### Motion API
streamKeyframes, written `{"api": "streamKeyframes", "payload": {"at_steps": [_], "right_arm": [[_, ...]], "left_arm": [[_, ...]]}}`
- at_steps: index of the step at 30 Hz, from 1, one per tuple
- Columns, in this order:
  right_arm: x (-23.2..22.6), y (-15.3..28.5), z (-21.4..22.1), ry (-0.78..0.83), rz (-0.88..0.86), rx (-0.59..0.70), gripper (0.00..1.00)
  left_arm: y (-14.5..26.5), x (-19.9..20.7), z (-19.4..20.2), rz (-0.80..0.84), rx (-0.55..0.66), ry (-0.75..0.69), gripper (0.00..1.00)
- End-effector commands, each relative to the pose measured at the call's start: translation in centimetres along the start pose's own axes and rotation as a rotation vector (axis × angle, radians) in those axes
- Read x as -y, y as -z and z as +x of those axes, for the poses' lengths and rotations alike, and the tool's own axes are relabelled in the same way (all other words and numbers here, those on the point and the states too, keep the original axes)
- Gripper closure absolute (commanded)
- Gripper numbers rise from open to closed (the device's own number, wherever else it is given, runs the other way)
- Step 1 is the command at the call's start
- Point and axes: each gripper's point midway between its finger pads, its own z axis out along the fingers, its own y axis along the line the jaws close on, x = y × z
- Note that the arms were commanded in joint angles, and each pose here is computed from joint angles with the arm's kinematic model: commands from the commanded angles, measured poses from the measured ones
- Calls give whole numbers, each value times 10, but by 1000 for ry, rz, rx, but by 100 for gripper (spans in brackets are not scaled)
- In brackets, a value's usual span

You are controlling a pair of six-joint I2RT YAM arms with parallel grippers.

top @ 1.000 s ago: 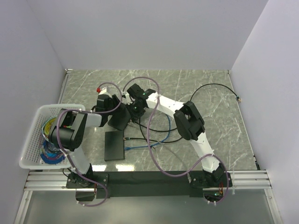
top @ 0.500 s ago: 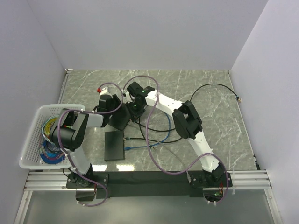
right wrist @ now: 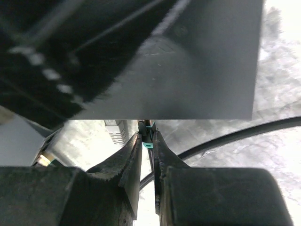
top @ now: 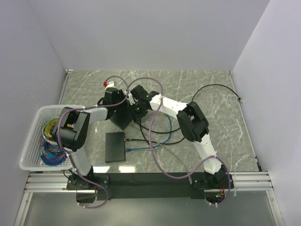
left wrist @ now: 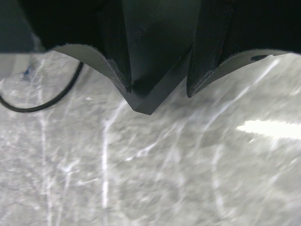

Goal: Insert the plug into the switch port

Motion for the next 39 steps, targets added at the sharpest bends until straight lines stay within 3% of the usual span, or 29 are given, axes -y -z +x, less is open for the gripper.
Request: {"api": "streamKeyframes", "payload": {"at_steps": [1, 9, 12, 19, 27, 32, 39], "right_arm": [[-21, 55, -132, 129, 0, 525, 99], [-5, 55, -118, 108, 63, 507, 84], [3, 58, -119, 94, 92, 511, 73], [13, 73, -121, 86, 121, 523, 59], [8, 113, -120, 101, 141, 572, 54], [-5, 156, -109, 87, 125, 637, 53], [-38, 212, -65, 76, 26, 727, 52]], "left_arm": [[11, 40, 62, 119, -262, -8, 45], [-9, 14, 41, 55, -256, 44, 44], [-16, 5, 37, 48, -264, 71, 42], [-27, -9, 6, 25, -226, 100, 37], [-18, -11, -67, -17, -53, 93, 15], [3, -11, -103, -67, 22, 80, 12], [87, 5, -139, -44, 185, 32, 13]]}}
